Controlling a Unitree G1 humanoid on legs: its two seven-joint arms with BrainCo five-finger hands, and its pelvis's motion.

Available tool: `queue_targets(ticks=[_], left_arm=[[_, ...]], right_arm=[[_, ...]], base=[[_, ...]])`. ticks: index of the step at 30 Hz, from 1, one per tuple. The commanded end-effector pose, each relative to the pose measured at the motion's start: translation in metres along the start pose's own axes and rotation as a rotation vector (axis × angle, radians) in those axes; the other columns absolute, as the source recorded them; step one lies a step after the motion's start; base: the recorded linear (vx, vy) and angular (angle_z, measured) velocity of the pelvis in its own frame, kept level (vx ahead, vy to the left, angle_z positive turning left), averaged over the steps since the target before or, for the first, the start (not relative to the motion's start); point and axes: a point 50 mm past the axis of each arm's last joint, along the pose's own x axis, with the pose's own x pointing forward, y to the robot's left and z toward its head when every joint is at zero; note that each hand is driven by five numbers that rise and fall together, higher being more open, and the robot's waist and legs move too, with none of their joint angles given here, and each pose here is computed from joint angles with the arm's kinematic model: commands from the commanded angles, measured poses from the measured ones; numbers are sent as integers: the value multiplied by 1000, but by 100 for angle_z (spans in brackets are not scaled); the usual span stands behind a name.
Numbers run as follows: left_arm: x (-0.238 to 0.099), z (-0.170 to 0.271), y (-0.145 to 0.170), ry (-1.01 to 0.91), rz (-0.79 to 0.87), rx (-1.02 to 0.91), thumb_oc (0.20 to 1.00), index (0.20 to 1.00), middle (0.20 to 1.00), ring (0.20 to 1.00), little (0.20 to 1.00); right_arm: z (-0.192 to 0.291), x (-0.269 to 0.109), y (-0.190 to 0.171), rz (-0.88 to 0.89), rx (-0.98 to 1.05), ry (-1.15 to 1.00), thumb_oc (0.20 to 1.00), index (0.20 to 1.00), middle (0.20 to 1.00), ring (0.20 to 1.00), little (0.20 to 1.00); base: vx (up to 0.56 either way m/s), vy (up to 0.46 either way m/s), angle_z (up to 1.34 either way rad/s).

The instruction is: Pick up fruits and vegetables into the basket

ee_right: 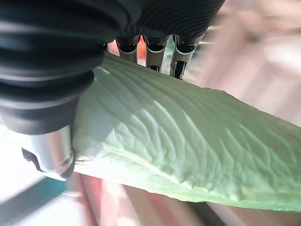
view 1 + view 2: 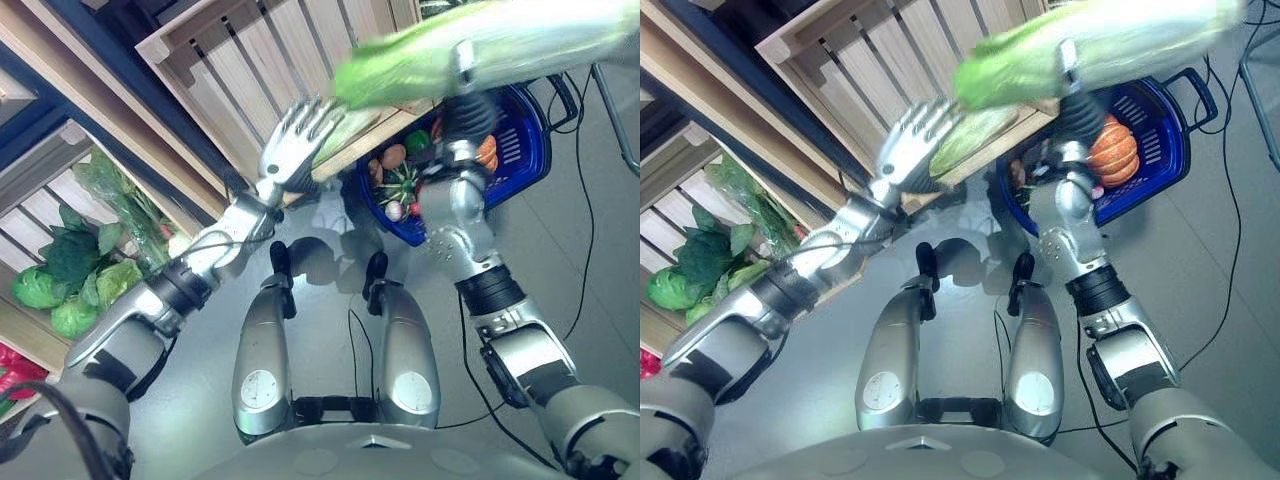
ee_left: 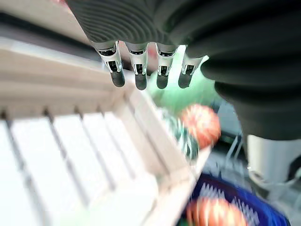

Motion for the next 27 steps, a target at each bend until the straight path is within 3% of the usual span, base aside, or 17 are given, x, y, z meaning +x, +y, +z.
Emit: queue_targets(ticks=[1,12,21,27], left_arm=[[-3,2,7,29,87,-36,1000,1000,1000,1000,1000],[-8,-71,12,361,160,-158,1000,1000,1000,1000,1000],[21,-96,59,433,344,-188,1000,1000,1000,1000,1000],[47,-94,83,445,418,-240,1000,1000,1000,1000,1000]], right_arm=[[68,11,31,136,28,-375,200,200,200,200,200],[88,19,-6,28,-436,-500,200,200,200,200,200],[53,35,-29,78,-784,-300,200,200,200,200,200],[28,50,-34,114,-839,-130,200,200,200,200,200]], base=[[12,-3,-8],[-5,-3,-12],[-19,9,-10],[-13,8,-8]])
